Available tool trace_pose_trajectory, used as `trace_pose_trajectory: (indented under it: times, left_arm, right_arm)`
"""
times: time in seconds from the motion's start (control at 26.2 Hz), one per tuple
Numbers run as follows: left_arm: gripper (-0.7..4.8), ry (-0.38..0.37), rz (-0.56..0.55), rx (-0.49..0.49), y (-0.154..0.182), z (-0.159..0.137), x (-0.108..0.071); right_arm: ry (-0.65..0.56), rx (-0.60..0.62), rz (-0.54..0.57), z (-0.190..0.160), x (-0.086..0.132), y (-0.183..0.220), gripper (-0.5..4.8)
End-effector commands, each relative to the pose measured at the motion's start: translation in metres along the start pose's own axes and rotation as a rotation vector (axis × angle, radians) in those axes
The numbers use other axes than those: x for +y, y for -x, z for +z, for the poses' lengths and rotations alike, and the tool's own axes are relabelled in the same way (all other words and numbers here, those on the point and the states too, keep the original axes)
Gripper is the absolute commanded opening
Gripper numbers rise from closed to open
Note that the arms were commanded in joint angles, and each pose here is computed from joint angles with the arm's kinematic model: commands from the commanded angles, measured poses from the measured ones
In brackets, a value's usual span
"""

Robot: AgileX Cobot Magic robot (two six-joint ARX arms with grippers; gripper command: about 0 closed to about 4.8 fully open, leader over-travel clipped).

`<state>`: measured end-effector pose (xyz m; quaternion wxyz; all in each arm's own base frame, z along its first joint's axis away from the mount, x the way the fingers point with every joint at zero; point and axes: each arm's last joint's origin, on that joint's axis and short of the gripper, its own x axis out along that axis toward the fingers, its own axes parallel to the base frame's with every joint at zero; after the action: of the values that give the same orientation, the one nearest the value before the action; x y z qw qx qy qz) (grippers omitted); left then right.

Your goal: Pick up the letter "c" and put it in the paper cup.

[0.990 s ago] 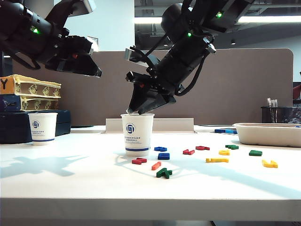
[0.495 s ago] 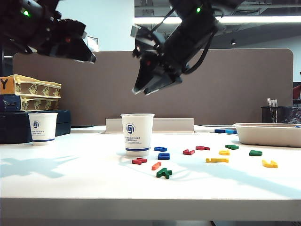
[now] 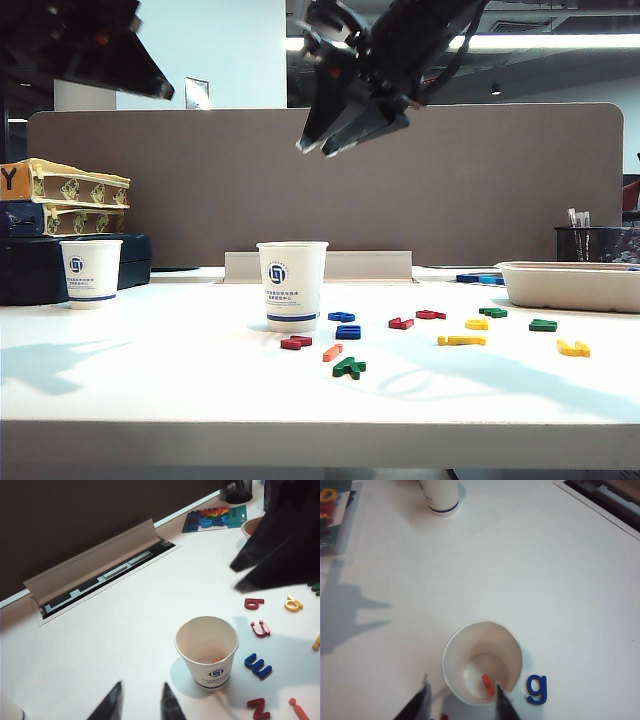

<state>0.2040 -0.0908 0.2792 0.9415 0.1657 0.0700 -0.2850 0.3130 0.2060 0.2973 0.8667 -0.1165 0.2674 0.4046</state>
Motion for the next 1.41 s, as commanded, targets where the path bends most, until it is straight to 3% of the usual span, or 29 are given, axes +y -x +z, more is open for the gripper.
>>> trace_pose_trajectory:
  times: [0.04, 0.3, 0.42, 0.57, 0.8, 0.99, 1.14, 1.22, 1.41]
  left_arm:
    - [0.93, -0.013, 0.018, -0.007, 0.013, 0.006, 0.000]
    - [0.90, -0.014, 0.032, -0.015, 0.049, 0.014, -0.003]
    - [0.84, -0.015, 0.046, -0.012, 0.059, 0.014, -0.004]
    - [0.84, -0.015, 0.050, -0.017, 0.072, 0.015, -0.005]
    - [0.84, -0.014, 0.047, -0.016, 0.093, 0.014, -0.009]
    - [0.84, -0.012, 0.049, -0.020, 0.106, 0.013, -0.012]
    - [0.82, -0.004, 0.043, 0.000, 0.116, 0.009, -0.015]
    - [0.40, -0.004, 0.042, 0.000, 0.120, 0.008, -0.015]
    - [0.21, 0.003, 0.043, -0.001, 0.124, 0.008, -0.016]
  right_arm:
    - [0.006, -0.016, -0.010, 0.007, 0.003, 0.017, 1.57]
    - [0.000, 0.016, -0.061, 0.009, 0.009, 0.045, 1.00]
    - [0.002, 0.012, -0.071, 0.011, 0.011, 0.053, 0.42]
    - [0.007, -0.009, -0.089, 0.014, 0.013, 0.066, 0.19]
    - [0.011, 0.004, -0.091, 0.014, 0.019, 0.089, 0.08]
    - [0.050, 0.023, -0.160, 0.013, 0.023, 0.109, 0.08]
    - [0.057, -0.013, -0.196, 0.015, 0.029, 0.136, 0.07]
    - [0.062, -0.059, -0.208, 0.016, 0.034, 0.156, -0.02]
    - [0.071, -0.131, -0.267, 0.017, 0.041, 0.189, -0.02]
